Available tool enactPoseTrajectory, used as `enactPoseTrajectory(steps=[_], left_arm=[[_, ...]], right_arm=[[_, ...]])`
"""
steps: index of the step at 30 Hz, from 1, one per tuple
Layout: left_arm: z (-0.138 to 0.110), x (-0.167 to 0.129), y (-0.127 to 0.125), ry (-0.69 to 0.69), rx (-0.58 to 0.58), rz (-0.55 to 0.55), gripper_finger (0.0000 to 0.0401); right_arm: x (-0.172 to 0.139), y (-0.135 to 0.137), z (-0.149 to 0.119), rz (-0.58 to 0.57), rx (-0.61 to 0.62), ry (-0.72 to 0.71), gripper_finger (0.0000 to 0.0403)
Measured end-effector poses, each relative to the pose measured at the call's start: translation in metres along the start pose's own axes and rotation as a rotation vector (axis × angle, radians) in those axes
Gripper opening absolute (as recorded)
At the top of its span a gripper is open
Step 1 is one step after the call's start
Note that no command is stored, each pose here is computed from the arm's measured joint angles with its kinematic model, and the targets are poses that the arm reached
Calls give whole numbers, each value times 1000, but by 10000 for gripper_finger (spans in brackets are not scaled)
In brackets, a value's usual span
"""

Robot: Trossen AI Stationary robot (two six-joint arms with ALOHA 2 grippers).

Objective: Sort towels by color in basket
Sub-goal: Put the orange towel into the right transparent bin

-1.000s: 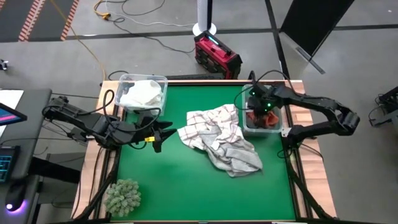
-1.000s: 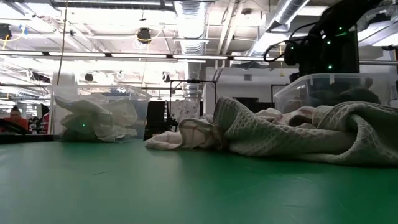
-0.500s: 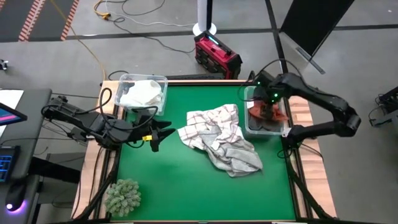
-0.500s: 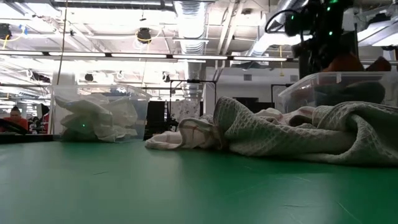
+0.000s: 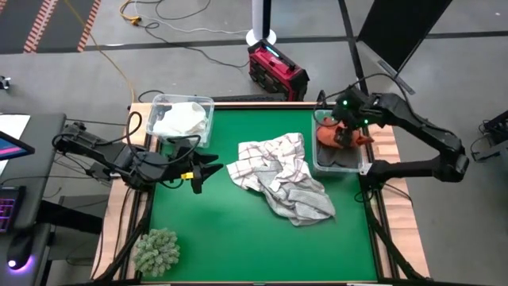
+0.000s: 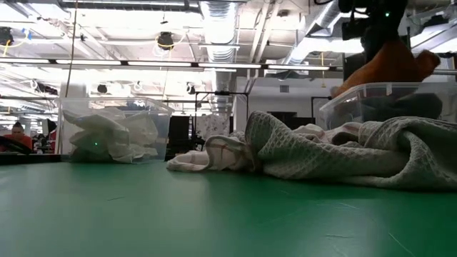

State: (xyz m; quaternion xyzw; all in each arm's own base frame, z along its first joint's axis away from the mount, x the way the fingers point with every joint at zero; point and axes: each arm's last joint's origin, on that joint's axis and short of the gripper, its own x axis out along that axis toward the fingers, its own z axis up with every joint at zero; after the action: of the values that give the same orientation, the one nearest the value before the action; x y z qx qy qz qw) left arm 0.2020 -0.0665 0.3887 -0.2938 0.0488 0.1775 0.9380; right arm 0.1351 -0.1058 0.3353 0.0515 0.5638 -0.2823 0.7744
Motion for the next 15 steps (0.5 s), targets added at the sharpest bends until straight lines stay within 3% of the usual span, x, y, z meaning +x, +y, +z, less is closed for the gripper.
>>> enactPoseTrajectory(steps=[3, 11, 15], left_arm=[[0, 0, 0, 0, 4, 0, 194], [0, 0, 0, 0, 28, 0, 194], [1, -1, 1, -2, 36, -2, 194]], right_arm=[[15, 5, -4, 4, 2, -13, 277], [102, 26, -30, 85, -16, 88, 276], [107, 26, -34, 110, -45, 175, 276]])
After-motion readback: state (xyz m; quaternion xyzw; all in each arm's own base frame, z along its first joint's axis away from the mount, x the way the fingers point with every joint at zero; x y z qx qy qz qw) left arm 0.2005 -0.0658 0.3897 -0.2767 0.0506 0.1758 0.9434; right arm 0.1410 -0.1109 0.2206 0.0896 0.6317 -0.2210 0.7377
